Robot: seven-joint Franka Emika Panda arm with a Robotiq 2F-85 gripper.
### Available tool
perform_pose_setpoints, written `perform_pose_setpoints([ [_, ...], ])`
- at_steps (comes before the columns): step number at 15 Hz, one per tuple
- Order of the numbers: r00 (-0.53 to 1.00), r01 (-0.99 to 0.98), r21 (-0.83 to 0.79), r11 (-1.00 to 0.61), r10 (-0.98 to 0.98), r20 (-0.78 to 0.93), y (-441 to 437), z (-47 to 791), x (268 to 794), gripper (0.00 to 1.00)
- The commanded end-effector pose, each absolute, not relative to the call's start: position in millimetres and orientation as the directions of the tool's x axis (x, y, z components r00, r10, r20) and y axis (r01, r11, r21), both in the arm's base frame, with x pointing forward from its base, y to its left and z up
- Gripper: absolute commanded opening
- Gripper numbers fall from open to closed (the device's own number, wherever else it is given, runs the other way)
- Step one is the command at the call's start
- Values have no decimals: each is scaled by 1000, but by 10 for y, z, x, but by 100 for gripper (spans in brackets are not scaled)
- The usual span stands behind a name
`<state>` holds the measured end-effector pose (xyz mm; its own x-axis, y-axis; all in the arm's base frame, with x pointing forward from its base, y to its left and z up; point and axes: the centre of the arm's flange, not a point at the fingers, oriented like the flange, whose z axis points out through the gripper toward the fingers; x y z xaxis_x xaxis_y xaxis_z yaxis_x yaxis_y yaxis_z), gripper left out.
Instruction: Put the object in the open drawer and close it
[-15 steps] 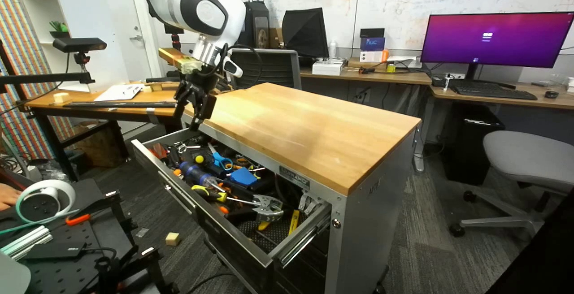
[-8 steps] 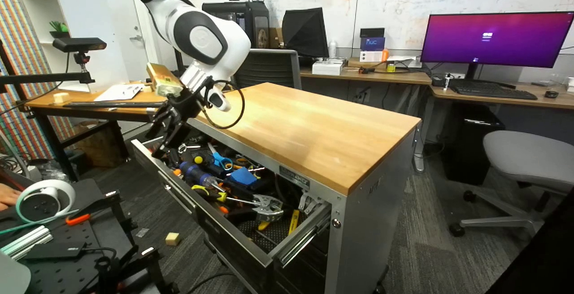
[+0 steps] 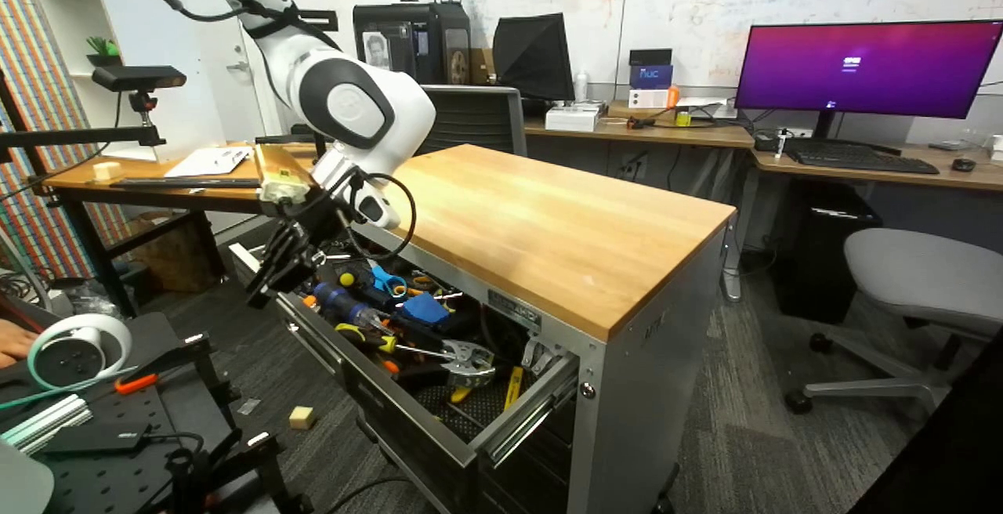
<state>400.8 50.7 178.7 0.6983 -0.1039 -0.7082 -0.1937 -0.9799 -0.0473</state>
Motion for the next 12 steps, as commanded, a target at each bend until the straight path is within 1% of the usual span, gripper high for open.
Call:
perform_pose_setpoints([
  [1,744,-151,30,-988,-133,-655,537,1572,4124,6],
  [2,753,-132,43,-990,-128,-645,547,1522,4154,6],
  [4,773,-83,81,-993,-115,-624,571,1423,4213,2],
  [5,786,-60,102,-993,-110,-608,586,1386,4243,6],
  [6,806,-27,128,-991,-97,-584,628,1366,4292,7],
  [12,901,127,214,-968,23,-432,1049,1536,4569,8],
])
